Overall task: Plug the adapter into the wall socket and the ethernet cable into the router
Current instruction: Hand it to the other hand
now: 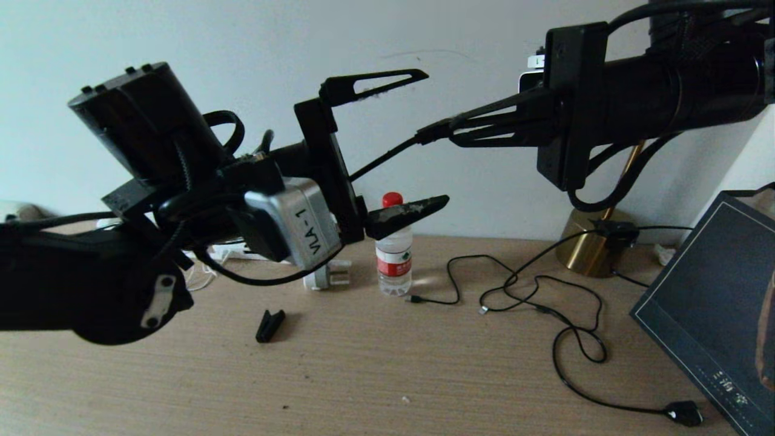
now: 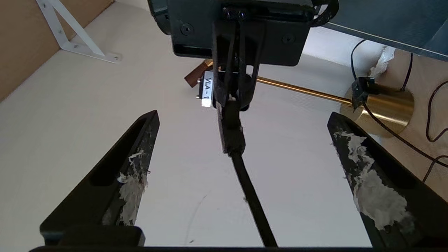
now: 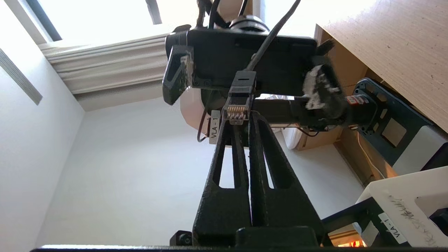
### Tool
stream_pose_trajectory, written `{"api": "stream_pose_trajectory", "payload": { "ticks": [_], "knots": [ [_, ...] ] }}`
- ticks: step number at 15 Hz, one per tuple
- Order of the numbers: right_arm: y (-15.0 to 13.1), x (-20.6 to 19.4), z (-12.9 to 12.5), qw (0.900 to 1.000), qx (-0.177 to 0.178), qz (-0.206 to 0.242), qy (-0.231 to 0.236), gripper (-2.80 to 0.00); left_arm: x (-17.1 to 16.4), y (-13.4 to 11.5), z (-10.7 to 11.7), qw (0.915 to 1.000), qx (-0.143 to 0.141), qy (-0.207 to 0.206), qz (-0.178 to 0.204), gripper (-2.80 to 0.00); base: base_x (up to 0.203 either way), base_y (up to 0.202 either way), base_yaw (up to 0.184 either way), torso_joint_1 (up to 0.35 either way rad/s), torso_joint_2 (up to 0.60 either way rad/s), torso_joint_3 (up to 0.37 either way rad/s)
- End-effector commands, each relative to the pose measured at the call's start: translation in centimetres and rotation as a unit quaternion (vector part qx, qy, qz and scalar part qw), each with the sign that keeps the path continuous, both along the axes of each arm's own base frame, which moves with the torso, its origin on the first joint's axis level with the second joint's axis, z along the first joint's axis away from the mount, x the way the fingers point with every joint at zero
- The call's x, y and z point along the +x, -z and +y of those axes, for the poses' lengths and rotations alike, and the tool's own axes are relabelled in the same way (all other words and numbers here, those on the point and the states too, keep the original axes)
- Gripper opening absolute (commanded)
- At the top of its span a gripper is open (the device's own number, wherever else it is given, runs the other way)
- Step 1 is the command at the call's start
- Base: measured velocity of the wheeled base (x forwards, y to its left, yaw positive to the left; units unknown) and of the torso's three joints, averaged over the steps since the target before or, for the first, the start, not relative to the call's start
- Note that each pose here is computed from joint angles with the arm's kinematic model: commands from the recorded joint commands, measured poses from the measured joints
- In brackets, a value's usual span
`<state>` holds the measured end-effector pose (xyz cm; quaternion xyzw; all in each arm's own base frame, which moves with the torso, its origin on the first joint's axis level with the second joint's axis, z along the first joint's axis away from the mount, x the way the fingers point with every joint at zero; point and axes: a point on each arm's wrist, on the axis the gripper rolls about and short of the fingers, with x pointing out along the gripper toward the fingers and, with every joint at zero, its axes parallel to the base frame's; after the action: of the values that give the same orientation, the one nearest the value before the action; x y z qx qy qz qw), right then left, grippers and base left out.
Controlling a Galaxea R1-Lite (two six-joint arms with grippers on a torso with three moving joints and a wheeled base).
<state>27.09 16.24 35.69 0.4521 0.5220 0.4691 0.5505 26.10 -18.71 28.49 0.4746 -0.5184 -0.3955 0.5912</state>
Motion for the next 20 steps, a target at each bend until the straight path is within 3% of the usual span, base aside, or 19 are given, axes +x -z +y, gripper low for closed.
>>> {"api": "stream_pose_trajectory", "payload": {
  "ticks": [1, 11, 20],
  "knots": [
    [0.1, 0.2, 0.1, 1.0, 0.0, 0.005, -0.002, -2.8, 0.5, 0.3, -0.5, 1.0, 0.001, 0.004, -0.003, 0.0, 0.0, 0.0, 0.0, 0.0, 0.0, 0.0],
    [-0.3, 0.3, 0.0, 1.0, 0.01, -0.012, 0.0, -2.8, 2.1, -1.0, -0.9, 0.9987, -0.043, 0.017, 0.021, 0.0, 0.0, 0.0, 0.0, 0.0, 0.0, 0.0],
    [-1.0, 0.9, -0.3, 0.999, 0.035, -0.02, 0.014, -2.8, 2.6, -0.9, -0.2, 0.9984, -0.051, 0.009, 0.021, 0.0, 0.0, 0.0, 0.0, 0.0, 0.0, 0.0]
  ]
}}
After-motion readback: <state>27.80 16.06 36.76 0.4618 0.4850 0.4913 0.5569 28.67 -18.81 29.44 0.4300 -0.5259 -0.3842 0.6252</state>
